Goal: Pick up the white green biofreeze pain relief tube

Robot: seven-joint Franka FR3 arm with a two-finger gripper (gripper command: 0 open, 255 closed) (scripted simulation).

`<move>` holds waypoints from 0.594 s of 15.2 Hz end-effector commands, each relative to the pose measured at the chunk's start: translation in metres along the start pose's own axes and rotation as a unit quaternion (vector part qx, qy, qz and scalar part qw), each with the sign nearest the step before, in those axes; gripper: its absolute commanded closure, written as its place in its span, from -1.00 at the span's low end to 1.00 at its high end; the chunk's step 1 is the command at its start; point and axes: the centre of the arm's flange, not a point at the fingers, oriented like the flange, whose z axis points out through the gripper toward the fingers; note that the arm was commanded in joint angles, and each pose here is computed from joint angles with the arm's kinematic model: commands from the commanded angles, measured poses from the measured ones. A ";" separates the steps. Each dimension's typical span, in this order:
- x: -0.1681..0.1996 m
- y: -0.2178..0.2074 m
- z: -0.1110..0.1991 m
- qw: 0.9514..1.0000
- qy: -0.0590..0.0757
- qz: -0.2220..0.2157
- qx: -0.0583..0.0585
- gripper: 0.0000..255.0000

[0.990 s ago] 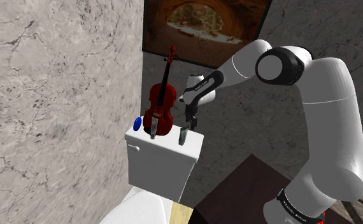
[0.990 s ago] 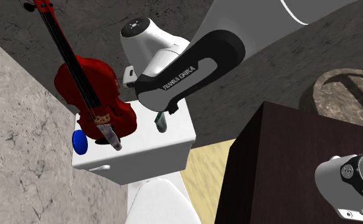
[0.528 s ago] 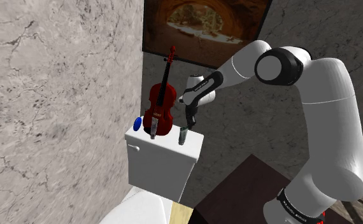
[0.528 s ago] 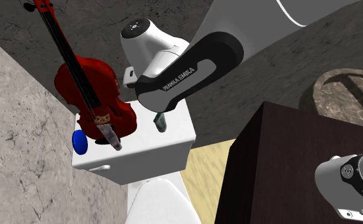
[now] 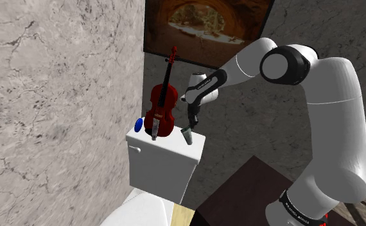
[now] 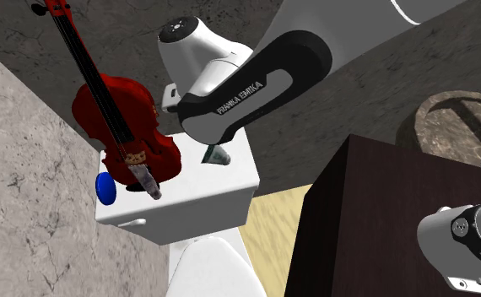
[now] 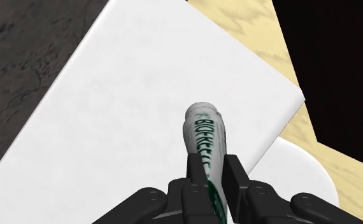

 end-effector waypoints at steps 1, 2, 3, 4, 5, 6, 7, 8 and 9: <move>0.000 0.000 -0.010 1.000 0.000 0.000 0.000 1.00; -0.001 0.000 -0.016 1.000 0.000 0.000 0.000 1.00; -0.001 0.000 -0.021 1.000 0.000 0.000 0.000 1.00; -0.002 -0.001 -0.026 1.000 0.000 0.000 0.000 1.00; -0.002 -0.001 -0.031 1.000 0.000 0.000 0.000 1.00; -0.003 -0.001 -0.037 1.000 0.000 0.000 0.000 1.00; -0.003 -0.001 -0.042 1.000 0.000 0.000 0.000 1.00; -0.004 -0.001 -0.047 1.000 0.000 0.000 0.000 1.00; -0.004 -0.001 -0.052 1.000 0.000 0.000 0.000 1.00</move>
